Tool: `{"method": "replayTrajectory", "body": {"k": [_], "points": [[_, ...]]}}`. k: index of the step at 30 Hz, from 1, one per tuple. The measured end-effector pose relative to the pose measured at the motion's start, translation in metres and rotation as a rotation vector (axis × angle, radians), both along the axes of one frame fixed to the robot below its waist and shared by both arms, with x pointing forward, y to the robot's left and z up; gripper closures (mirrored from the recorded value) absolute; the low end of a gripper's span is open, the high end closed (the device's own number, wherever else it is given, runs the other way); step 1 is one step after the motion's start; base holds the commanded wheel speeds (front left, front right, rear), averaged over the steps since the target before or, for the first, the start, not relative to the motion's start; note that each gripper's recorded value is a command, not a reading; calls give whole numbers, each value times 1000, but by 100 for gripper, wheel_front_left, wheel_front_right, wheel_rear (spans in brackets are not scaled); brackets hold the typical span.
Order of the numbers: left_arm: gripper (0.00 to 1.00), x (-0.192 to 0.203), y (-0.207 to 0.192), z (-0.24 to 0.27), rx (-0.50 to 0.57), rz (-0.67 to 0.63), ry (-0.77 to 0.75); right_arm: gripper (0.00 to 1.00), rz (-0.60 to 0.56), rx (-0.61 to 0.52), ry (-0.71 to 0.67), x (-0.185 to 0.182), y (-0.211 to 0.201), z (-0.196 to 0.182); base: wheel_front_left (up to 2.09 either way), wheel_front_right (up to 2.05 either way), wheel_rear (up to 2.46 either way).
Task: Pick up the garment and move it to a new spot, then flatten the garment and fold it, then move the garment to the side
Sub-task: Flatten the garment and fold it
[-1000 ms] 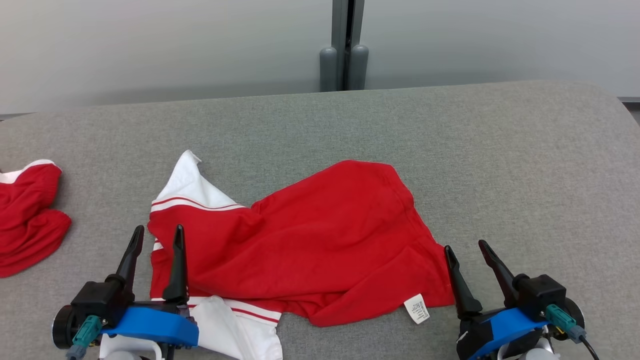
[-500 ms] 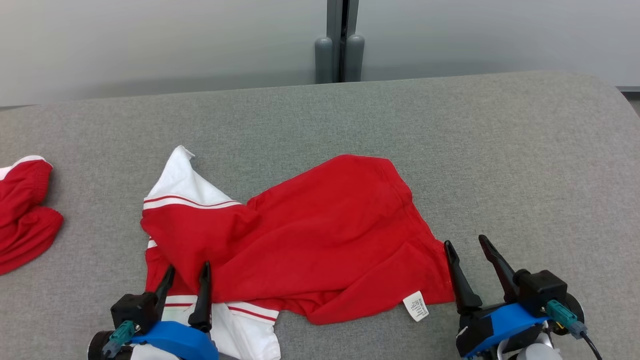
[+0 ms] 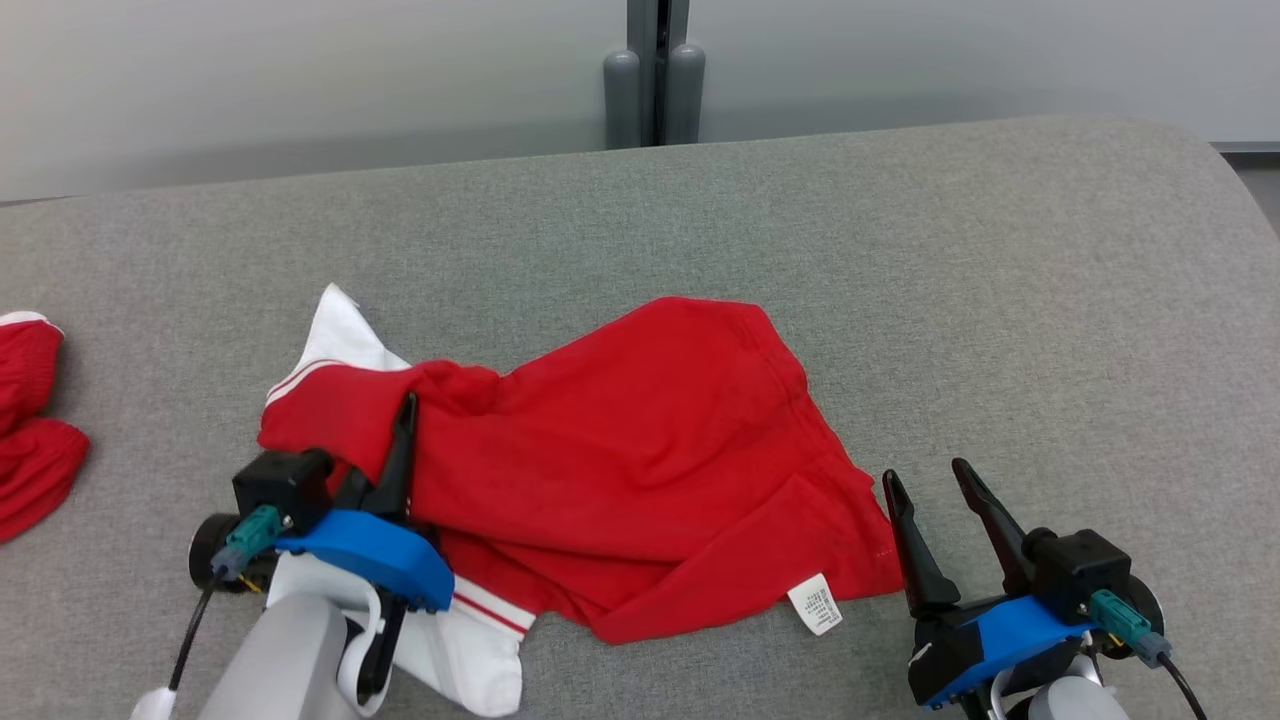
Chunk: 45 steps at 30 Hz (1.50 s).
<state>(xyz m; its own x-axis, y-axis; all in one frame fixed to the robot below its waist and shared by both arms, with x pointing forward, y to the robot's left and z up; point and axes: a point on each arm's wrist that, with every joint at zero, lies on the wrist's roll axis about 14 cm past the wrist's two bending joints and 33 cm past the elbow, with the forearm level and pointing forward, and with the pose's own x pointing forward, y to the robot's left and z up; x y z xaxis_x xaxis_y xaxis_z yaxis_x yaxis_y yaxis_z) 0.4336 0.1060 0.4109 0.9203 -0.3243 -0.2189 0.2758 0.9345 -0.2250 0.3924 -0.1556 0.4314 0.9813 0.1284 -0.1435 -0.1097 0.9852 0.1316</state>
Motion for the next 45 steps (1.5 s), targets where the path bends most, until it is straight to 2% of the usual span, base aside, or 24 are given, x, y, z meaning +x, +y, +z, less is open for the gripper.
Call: {"method": "replayTrajectory", "body": {"k": [4,7,8,9,10,18,29,37,45], "points": [[100,23,-3,25,-12,-3,-78,0,-8,-4,0,0,-3,0,0,0,0],[100,29,-2,27,-17,7,-79,0,-11,-6,1,-1,-4,0,0,0,0],[77,28,-1,22,-14,11,-64,0,-11,-7,-1,-1,-4,0,0,0,0],[31,27,0,17,-11,16,-47,0,-11,-7,-1,-1,-5,1,0,0,0],[0,26,1,14,-7,17,-37,0,-11,-7,-2,-2,-5,1,0,0,0],[0,9,10,25,-12,46,-75,0,-12,-4,-19,-4,-4,8,0,0,0],[0,-30,64,71,-10,217,-234,0,47,2,-47,-3,16,16,0,0,0],[0,-62,96,94,61,316,-321,0,75,-3,-42,-9,25,15,0,0,0],[0,-77,106,75,139,340,-268,0,74,-37,12,-15,18,-3,0,0,0]]}}
